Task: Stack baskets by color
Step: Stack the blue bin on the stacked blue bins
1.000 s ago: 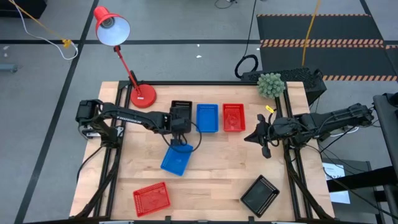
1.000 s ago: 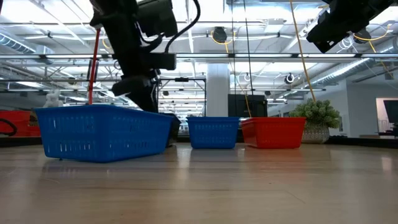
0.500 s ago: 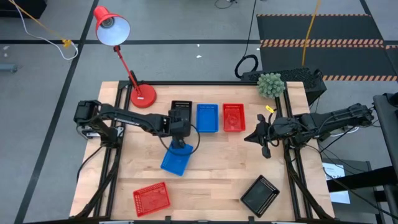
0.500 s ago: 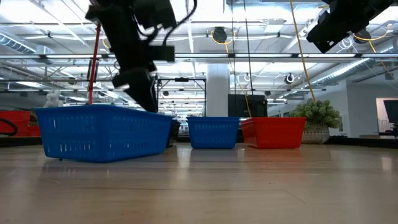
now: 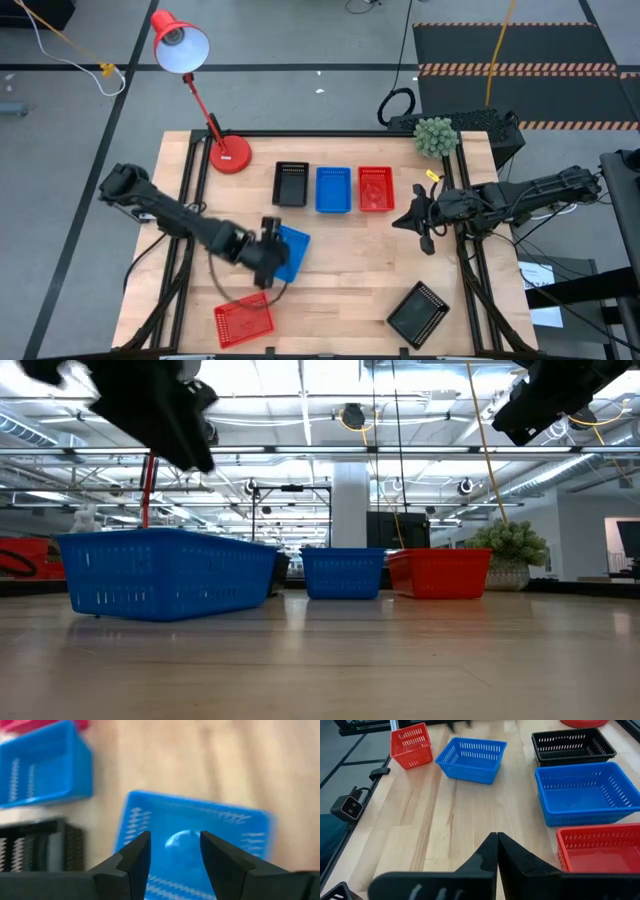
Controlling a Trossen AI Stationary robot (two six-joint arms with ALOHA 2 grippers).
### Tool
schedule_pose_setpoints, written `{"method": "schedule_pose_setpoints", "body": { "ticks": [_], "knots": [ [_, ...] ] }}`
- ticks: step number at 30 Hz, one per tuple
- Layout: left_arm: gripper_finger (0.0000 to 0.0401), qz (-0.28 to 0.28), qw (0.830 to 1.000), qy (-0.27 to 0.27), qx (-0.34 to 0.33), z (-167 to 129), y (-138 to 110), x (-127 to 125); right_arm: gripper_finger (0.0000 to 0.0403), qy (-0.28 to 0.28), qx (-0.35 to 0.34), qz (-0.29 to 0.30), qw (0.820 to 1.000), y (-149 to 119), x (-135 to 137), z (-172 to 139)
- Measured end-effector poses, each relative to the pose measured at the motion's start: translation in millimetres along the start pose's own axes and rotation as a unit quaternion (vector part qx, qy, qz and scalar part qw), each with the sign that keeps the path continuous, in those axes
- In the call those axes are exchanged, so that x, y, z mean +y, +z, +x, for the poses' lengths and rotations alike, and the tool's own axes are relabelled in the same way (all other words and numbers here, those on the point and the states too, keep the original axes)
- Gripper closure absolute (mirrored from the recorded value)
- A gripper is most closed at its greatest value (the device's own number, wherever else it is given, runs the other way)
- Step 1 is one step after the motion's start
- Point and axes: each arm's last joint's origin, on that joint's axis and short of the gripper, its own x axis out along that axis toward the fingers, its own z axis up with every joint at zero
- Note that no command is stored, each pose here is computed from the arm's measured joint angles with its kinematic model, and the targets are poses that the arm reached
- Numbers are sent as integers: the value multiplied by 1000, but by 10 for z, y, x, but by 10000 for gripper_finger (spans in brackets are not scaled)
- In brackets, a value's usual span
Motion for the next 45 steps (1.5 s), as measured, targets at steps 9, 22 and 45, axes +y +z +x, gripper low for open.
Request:
{"method": "schedule_pose_setpoints", "body": {
  "ticks": [9,22,45],
  "knots": [
    [196,-10,999,-14,-27,-180,-93,-463,403,0,-2,14,1000,11,5,24],
    [197,-13,999,-34,12,36,-152,-661,403,32,-67,30,997,165,57,93],
    [298,18,992,13,122,375,-356,-715,403,109,-145,11,983,463,217,384]
  ]
}}
